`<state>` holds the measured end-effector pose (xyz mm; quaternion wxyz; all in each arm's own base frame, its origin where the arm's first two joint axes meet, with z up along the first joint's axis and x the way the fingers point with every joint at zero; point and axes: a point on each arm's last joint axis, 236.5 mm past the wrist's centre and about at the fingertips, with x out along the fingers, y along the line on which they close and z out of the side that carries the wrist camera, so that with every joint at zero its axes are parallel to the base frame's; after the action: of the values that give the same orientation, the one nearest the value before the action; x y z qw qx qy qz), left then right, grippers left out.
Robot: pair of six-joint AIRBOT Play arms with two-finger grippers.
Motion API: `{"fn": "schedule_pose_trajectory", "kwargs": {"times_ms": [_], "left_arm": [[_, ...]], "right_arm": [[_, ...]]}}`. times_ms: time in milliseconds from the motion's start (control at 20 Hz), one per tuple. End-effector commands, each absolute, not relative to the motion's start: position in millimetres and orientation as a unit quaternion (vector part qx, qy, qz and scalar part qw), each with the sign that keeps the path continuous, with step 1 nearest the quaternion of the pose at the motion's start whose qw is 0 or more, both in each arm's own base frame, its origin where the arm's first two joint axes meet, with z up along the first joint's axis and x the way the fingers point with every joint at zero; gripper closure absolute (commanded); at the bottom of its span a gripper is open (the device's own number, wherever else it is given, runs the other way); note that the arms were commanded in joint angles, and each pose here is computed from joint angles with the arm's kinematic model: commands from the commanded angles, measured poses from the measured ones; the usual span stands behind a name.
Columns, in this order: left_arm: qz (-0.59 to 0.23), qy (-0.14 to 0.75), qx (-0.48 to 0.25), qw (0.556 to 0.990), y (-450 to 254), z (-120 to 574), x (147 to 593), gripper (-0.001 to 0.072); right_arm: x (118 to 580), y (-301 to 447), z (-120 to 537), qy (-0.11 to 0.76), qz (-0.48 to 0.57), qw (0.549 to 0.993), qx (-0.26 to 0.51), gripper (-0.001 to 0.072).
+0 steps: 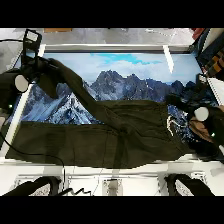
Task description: Fold the clothes and pants, and hang the long-sleeved shirts on hangers.
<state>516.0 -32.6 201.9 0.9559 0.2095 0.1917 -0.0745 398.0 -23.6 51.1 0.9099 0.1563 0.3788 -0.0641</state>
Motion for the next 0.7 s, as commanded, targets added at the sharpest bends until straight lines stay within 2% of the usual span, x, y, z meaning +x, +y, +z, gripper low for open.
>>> {"fn": "schedule_pose_trajectory", "kwargs": {"times_ms": [0,100,150,200,250,300,350,450,500,650], "left_arm": [[-0.071,0.308,0.205,0.926,-3,150,493,0.0691],[-0.082,0.374,0.199,0.902,0,115,479,0.0691],[-0.087,0.396,0.197,0.893,1,102,476,0.0691],[-0.091,0.414,0.195,0.884,0,89,474,0.0691],[-0.095,0.428,0.193,0.878,-1,78,473,0.0691],[-0.099,0.439,0.193,0.872,-2,69,473,0.0691],[-0.1,0.444,0.192,0.869,-2,63,474,0.0692],[-0.103,0.452,0.192,0.865,-3,55,474,0.0691],[-0.104,0.455,0.192,0.863,-4,52,474,0.0691],[-0.106,0.457,0.192,0.862,-5,50,474,0.0691]], "right_arm": [[354,-95,1,0.502,-0.118,0.838,0.176,0.0147],[327,-89,-26,0.588,-0.05,0.78,0.211,0.0167],[315,-72,-33,0.622,0.012,0.746,0.236,0.0232],[303,-51,-34,0.647,0.087,0.711,0.261,0.0264],[298,-41,-34,0.655,0.137,0.692,0.271,0.0256],[300,-44,-40,0.657,0.144,0.689,0.269,0.0248],[306,-56,-51,0.655,0.124,0.701,0.254,0.0198],[325,-77,-60,0.631,0.081,0.734,0.236,0.0185],[330,-79,-60,0.624,0.069,0.738,0.247,0.0182],[313,-78,-74,0.66,0.068,0.704,0.251,0.0181]]}}
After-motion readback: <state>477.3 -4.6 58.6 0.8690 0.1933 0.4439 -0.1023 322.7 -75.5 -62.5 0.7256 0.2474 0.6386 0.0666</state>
